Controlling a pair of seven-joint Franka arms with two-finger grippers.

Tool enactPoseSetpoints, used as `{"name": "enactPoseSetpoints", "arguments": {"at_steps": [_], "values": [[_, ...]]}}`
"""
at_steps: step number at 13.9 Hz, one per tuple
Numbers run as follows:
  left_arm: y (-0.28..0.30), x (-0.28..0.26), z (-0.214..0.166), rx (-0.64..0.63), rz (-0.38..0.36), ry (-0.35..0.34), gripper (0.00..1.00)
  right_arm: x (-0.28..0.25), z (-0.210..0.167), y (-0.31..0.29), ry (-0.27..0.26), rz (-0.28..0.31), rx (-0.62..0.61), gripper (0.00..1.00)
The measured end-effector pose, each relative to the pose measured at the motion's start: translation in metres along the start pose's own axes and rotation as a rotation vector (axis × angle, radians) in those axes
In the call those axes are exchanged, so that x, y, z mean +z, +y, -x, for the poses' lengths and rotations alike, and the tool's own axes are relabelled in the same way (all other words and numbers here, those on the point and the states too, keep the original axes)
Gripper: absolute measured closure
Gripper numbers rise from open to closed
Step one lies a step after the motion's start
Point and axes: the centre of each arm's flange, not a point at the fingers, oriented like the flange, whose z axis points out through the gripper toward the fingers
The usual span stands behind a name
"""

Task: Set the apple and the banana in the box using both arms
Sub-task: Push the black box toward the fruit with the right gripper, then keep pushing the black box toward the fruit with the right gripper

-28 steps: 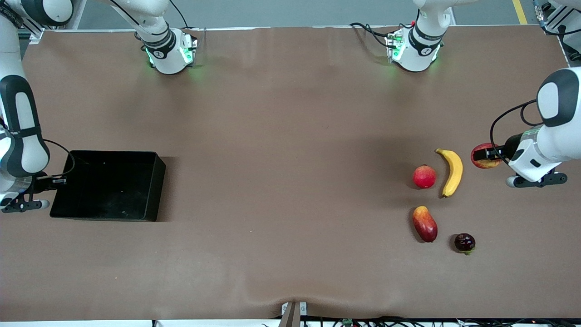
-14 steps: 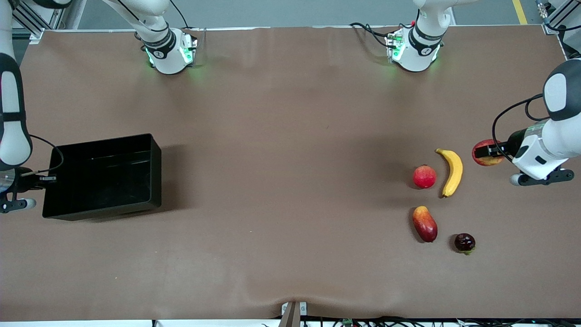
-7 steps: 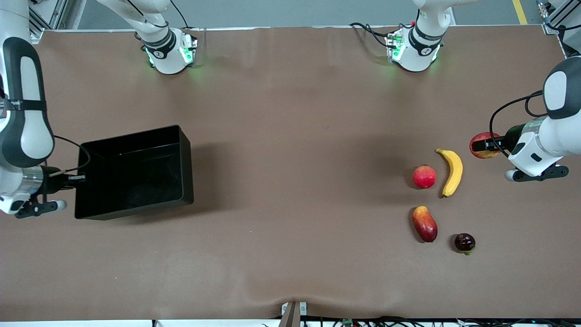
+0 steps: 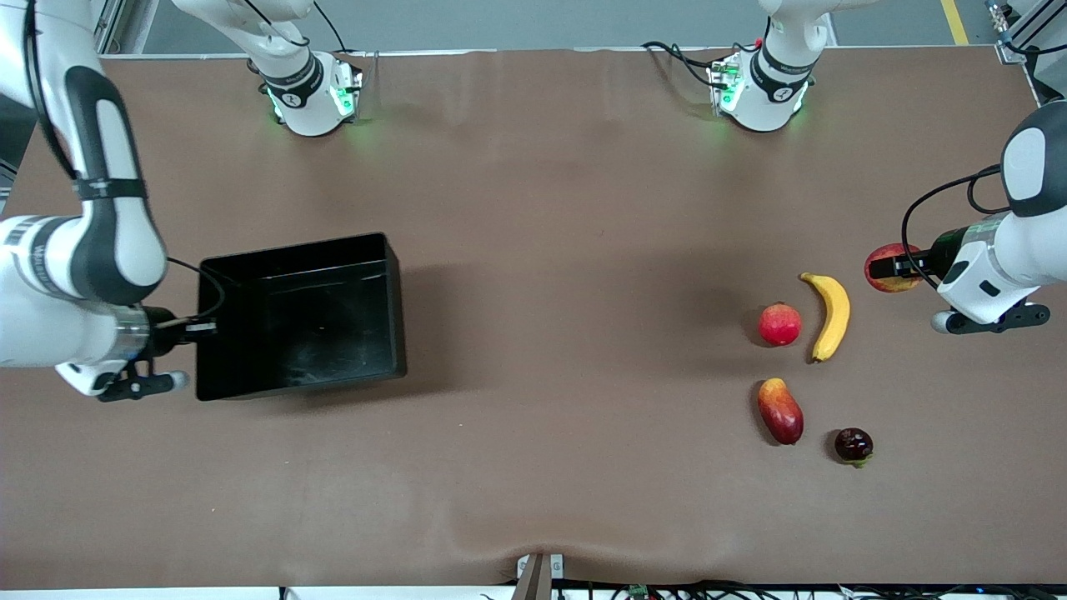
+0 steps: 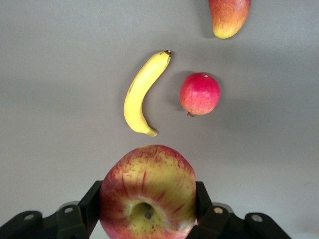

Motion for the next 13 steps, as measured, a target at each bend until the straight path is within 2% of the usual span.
{"name": "enactPoseSetpoints", "arguments": {"at_steps": [3, 6, 10, 13], "values": [[0.000, 0.000, 0.000, 0.000, 0.000, -0.003, 0.24, 0.003, -0.004, -0.100, -0.001, 0.034, 0.080, 0.96], [0.000, -0.001, 0.000, 0.000, 0.000, -0.001, 0.24, 0.011, 0.001, -0.199, 0.033, 0.063, 0.117, 0.96], [0.000, -0.004, 0.000, -0.001, 0.001, 0.004, 0.24, 0.021, 0.005, -0.264, 0.092, 0.008, 0.108, 0.96], [0.000, -0.007, 0.000, -0.001, 0.001, 0.011, 0.24, 0.039, 0.018, -0.333, 0.146, -0.014, 0.175, 0.96]]}}
